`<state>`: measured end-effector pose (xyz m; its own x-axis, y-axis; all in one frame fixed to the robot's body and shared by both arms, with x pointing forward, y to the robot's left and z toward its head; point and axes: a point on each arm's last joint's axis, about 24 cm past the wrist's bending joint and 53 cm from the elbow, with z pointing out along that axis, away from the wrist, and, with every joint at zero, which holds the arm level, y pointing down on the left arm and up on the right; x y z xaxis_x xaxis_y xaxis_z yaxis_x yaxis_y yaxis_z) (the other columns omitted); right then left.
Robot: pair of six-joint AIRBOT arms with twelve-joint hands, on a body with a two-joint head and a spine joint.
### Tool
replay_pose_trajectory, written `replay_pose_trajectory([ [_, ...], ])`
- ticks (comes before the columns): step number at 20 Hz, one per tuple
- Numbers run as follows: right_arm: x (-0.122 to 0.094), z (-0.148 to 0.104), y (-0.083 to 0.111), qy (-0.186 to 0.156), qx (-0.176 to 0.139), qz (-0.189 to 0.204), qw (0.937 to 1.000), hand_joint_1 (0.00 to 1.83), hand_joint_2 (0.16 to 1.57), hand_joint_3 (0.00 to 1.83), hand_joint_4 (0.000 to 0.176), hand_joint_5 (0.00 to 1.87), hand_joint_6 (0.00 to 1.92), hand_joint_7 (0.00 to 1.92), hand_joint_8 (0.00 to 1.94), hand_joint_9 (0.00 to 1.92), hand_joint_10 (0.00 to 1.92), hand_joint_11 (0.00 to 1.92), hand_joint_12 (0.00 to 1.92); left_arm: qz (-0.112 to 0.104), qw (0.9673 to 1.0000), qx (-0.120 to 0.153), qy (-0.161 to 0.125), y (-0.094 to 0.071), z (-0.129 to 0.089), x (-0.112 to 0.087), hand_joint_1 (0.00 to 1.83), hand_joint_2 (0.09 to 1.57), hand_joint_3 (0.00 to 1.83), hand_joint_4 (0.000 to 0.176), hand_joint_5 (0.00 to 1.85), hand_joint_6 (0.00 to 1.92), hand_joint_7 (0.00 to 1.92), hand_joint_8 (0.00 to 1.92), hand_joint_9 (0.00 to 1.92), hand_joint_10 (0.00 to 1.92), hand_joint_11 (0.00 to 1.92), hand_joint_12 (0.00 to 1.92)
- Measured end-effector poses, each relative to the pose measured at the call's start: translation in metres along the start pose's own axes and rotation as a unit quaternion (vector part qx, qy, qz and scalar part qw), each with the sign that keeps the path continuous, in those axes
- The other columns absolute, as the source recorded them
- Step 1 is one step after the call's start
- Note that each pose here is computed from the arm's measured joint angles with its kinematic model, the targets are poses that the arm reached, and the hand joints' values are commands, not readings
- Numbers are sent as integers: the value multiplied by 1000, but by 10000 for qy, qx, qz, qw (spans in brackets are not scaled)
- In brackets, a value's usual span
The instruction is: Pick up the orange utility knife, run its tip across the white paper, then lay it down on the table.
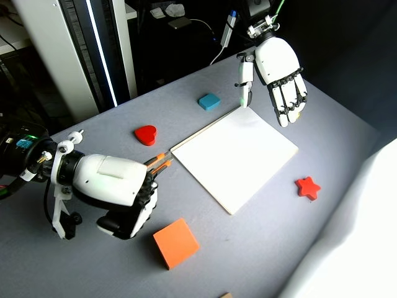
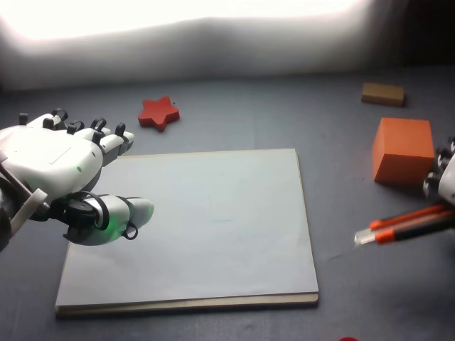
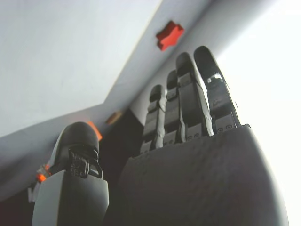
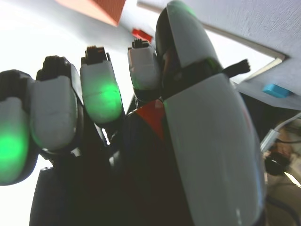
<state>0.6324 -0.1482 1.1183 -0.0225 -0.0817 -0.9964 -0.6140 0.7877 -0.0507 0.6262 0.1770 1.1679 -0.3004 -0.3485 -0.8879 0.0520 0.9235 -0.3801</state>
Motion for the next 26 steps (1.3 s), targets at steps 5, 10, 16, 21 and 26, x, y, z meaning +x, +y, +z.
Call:
replay_pose_trajectory([
  [5, -1, 3, 8, -172, -4, -58, 9998, 846, 1393, 0, 0, 608, 1764, 960, 1941, 1053, 1921, 1069, 1921, -4, 10000, -1, 3, 0, 0, 0, 59, 1299, 0, 45, 102, 4, 168, 2, 302, 7, 0, 923],
  [10, 14, -4, 8, -8, 4, -72, 10000, 836, 1370, 4, 24, 552, 1649, 703, 1550, 677, 1804, 567, 1921, 0, 10000, 3, 2, 0, 0, 0, 10, 1307, 2, 48, 91, 2, 166, 4, 293, 6, 0, 917],
  [16, 10, -6, 7, -118, 10, -89, 9999, 594, 1256, 0, 0, 344, 798, 535, 636, 453, 1271, 300, 1746, 0, 10000, 3, 3, 0, 0, 0, 48, 1299, 0, 49, 105, 4, 179, 4, 291, 4, 0, 946],
  [21, 9, -8, 6, -164, 20, -105, 9998, 407, 1130, 0, 0, 139, 22, 256, 1, 261, 168, 0, 913, 0, 10000, 6, 5, 0, 0, 0, 66, 1295, 0, 50, 106, 1, 181, 2, 307, 6, 0, 970],
  [26, 12, -14, 10, -141, 0, -50, 9999, 279, 928, 0, 0, 0, 0, 1, 0, 4, 0, 0, 2, -3, 10000, 2, 6, 0, 0, 0, 22, 1304, 3, 49, 77, 0, 164, 1, 292, 1, 0, 957],
])
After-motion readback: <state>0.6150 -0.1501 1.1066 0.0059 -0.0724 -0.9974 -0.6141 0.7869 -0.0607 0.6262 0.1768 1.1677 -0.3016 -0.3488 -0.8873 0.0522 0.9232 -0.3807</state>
